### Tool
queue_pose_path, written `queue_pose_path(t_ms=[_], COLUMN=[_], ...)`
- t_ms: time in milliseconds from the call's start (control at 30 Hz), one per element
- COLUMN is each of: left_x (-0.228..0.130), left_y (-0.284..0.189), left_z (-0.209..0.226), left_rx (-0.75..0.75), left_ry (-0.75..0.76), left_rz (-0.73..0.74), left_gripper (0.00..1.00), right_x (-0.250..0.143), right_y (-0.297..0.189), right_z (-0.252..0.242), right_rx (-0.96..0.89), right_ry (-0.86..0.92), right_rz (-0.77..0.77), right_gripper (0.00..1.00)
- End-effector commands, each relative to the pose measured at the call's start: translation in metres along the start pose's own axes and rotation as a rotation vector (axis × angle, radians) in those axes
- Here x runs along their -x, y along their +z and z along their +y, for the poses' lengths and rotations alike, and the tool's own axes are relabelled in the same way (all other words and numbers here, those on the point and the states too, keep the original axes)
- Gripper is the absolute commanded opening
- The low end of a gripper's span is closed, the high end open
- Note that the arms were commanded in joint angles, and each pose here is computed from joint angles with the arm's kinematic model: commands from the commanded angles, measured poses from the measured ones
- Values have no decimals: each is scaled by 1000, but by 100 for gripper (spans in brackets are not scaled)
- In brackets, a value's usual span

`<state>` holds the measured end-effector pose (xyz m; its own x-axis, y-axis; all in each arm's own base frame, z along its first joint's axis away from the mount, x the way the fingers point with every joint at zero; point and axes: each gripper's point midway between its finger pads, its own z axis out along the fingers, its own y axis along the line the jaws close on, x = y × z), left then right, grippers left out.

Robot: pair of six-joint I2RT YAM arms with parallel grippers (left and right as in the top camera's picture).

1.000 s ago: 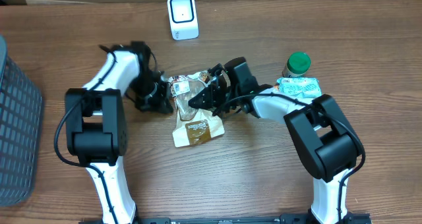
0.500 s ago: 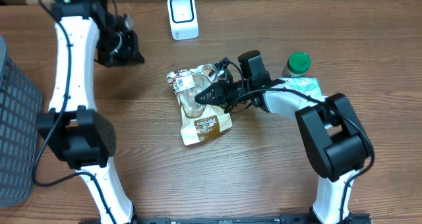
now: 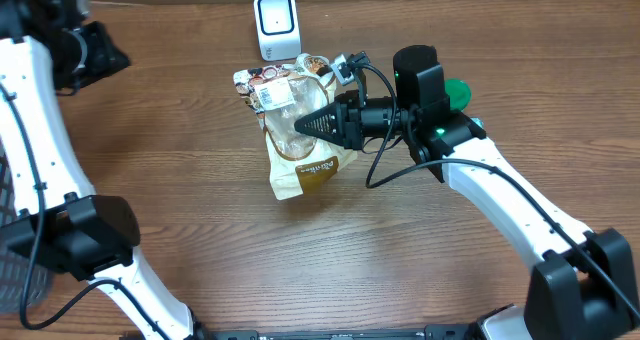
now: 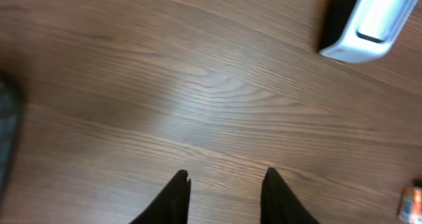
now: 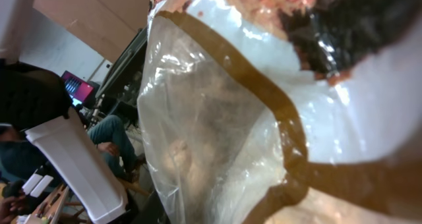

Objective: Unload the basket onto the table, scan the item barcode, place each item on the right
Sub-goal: 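Lift the snack bag with the right gripper toward the white scanner, then hold the snack bag in front of the white scanner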

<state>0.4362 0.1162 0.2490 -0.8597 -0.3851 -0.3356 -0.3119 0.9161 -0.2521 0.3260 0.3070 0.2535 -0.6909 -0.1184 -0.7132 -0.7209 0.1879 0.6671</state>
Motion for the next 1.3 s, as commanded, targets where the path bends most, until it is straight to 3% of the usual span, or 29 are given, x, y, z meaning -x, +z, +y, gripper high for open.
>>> queue_pose_path(t_ms=[0,100,133,200,433,767,1033,1267], left_x=[4,4,4,5,17,17,17,17], left_y=[-9,-9,-9,-9,-9,-9,-9,-9], left_z=[9,11,11,11,8,8,8,8], left_rx=[27,28,28,29,25,25,25,25], left_ry=[19,15,15,17,32,32,32,32], left_rz=[-28,-29,-28,-31,-80,-80,-80,-80], left_gripper=[30,69,99,100,99,99,99,100], right_x=[7,6,6,6,19,94,139,165], right_y=[-7,-8,-8,-9,-30,-65,-46,-17], right_z=[14,11,11,9,-18,-32,-87,-111], right_rx=[-10,-44,-45,-67,-425,-959,-1274,-1413], right_ry=[-40,-26,-20,-2,-23,-283,-491,-668], right_rz=[-16,-17,-15,-9,52,-35,-71,-12], right_gripper=[4,4,4,4,4,4,4,4])
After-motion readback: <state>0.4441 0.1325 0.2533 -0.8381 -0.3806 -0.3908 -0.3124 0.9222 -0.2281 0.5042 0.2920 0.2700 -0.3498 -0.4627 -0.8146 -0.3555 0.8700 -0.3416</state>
